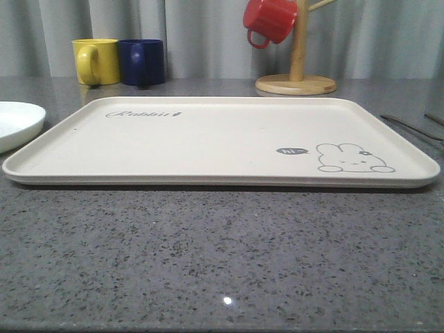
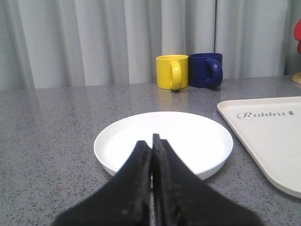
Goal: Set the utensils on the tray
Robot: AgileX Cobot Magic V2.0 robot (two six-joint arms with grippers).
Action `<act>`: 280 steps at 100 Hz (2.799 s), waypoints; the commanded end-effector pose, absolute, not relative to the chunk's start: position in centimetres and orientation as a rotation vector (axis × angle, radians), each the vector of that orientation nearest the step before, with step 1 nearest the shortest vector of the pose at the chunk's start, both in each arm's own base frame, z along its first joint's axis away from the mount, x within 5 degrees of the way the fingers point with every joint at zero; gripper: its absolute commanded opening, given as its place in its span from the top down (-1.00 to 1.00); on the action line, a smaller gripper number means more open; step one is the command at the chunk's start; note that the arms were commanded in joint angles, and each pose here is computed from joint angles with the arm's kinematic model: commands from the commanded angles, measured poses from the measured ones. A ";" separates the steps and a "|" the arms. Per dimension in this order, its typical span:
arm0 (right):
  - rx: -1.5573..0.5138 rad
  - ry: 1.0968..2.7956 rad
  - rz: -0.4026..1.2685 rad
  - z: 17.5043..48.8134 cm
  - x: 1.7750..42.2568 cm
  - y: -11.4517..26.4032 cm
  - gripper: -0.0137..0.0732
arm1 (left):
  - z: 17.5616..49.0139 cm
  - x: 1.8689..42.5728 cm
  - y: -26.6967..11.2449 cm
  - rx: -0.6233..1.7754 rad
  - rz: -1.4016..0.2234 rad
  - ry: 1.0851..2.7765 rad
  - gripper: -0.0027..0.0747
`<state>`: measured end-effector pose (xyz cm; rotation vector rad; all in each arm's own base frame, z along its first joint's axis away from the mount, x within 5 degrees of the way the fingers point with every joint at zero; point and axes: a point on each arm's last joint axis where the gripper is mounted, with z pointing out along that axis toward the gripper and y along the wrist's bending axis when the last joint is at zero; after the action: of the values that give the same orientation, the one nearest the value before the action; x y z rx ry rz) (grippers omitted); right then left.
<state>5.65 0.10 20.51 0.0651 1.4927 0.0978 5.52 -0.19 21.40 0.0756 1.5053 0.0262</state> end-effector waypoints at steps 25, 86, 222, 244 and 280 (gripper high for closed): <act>0.057 1.379 0.086 21.9 5.3 0.0 0.84 | 31.1 4.5 -0.2 0.064 0.013 1.507 0.98; 0.057 1.379 0.086 21.9 5.3 0.0 0.84 | 37.5 12.7 -0.4 0.088 0.010 2.083 0.98; 0.057 1.379 0.086 21.9 5.3 0.0 0.84 | 35.0 25.7 0.2 0.031 0.074 2.361 -0.25; 0.057 1.379 0.086 21.9 5.3 0.0 0.84 | 33.9 29.7 3.0 -0.077 0.120 2.416 -0.25; 0.057 1.379 0.086 21.9 5.3 0.0 0.84 | 30.4 32.1 5.5 -0.169 0.140 2.520 -0.25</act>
<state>5.65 0.10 20.51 0.0651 1.4927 0.0978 31.64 5.18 28.61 -0.1562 2.6222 0.1354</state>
